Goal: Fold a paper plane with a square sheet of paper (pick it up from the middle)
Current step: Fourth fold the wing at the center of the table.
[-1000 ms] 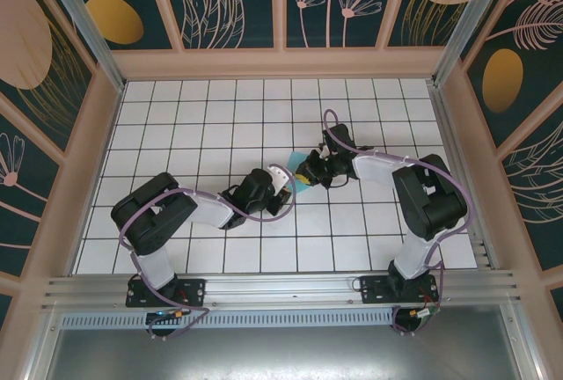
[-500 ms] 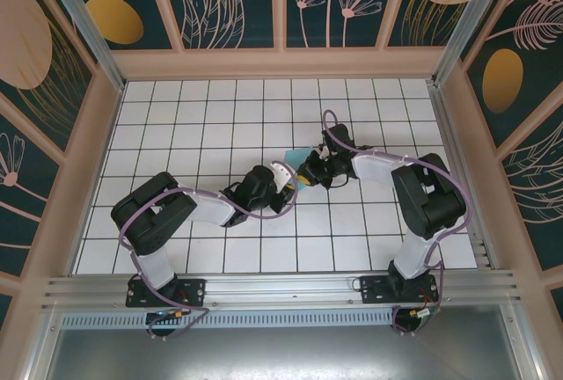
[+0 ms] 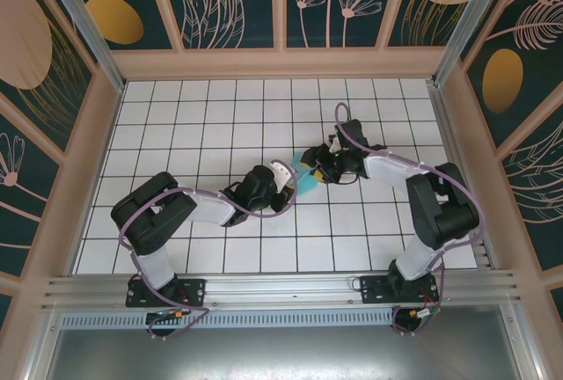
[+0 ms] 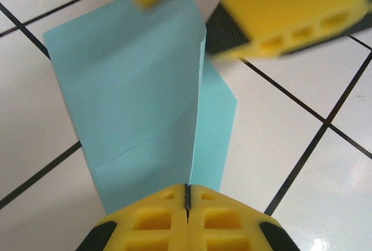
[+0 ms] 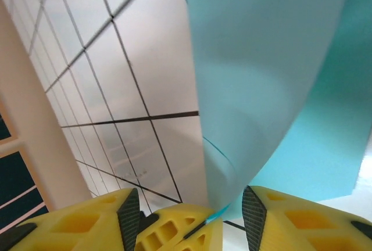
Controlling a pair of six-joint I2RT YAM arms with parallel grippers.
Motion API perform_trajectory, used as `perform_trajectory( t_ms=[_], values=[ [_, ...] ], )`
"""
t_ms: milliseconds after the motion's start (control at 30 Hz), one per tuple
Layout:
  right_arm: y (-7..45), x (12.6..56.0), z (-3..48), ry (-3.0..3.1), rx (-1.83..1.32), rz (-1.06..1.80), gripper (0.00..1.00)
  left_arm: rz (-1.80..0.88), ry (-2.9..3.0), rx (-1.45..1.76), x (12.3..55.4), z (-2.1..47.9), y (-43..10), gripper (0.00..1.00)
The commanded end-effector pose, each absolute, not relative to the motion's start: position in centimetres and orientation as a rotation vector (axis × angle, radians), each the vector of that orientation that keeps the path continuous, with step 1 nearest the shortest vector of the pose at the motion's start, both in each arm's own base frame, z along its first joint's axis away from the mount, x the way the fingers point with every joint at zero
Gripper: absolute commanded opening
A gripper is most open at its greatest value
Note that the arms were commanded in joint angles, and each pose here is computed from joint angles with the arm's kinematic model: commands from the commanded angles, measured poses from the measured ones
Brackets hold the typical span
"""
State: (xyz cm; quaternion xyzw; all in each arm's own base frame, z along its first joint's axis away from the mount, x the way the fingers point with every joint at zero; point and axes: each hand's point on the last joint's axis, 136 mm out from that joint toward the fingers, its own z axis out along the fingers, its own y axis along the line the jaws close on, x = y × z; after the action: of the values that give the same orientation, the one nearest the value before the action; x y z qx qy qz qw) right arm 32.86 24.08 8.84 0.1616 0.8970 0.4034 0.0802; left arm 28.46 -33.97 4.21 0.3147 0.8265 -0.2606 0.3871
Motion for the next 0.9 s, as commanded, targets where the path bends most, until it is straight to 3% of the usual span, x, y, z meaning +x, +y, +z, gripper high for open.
perform_trajectory(
  t_ms=[0, 867],
  values=[
    [23.0, 33.5, 11.1, 2.541, 0.301, 1.155, 0.53, -0.793, 2.178, 0.743, 27.7, 4.6, -35.3, 0.02],
    [22.0, 30.1, 6.5, 2.489, 0.149, 1.234, 0.47, -1.236, 2.285, 0.193, 26.5, 5.4, -35.9, 0.0]
  ],
)
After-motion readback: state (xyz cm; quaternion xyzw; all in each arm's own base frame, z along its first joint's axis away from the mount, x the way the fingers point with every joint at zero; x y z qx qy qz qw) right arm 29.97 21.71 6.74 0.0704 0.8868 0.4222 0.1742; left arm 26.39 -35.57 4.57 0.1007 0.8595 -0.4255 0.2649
